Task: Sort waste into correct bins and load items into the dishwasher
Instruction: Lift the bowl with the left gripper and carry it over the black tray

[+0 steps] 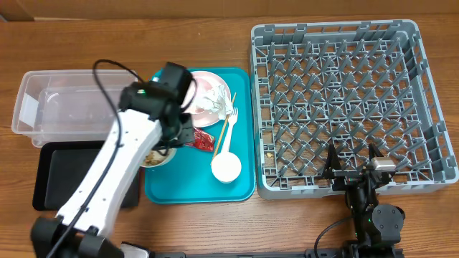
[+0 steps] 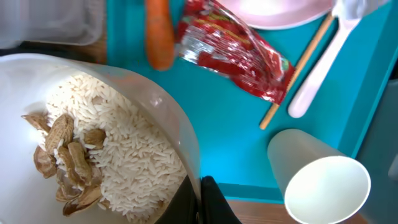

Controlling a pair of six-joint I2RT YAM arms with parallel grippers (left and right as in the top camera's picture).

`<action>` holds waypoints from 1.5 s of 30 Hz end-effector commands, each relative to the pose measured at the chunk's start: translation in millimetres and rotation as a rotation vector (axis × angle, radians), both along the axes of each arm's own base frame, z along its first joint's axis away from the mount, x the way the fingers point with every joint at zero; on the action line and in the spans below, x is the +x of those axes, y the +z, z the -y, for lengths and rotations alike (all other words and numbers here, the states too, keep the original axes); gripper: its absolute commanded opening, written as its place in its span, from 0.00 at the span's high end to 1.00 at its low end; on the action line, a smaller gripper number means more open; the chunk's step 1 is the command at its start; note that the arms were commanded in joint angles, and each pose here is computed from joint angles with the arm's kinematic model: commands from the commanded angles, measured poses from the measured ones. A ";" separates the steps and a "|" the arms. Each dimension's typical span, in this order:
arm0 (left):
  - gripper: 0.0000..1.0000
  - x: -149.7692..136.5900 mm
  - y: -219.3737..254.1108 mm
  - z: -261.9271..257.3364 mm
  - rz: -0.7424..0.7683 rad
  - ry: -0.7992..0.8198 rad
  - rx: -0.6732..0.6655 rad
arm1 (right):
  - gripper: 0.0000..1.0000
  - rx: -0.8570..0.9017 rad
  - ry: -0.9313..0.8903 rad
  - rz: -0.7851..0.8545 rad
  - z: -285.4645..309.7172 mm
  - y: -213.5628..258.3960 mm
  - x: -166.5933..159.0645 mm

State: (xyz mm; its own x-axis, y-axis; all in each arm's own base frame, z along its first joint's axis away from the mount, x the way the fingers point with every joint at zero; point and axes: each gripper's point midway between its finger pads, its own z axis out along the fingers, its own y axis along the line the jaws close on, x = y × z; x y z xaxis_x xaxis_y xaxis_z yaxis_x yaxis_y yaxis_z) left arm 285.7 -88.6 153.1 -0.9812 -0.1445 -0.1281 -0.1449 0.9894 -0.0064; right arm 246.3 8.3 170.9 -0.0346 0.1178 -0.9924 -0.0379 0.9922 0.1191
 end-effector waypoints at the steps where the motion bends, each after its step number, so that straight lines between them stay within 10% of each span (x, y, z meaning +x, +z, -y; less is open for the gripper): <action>1: 0.96 0.8 42.9 -21.0 0.131 -0.009 -0.034 | 0.00 -0.004 -0.006 0.005 0.9 -1.5 0.1; 22: 0.96 -31.0 111.3 -112.4 0.394 0.119 -0.290 | 0.00 -0.004 -0.006 0.005 0.9 -1.5 0.1; 45: 0.96 -62.9 37.8 -185.9 0.577 0.507 -0.688 | 0.00 -0.004 -0.006 0.005 0.9 -1.5 0.1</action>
State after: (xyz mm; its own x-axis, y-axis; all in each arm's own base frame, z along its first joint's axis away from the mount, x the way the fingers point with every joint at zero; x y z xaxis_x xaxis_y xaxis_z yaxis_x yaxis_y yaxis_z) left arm 219.9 95.7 181.0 -0.6338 -0.7355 -0.2394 -0.4271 0.5909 -0.6844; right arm 246.3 8.3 171.0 -0.0342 0.1171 -0.9925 -0.0380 0.9922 0.1183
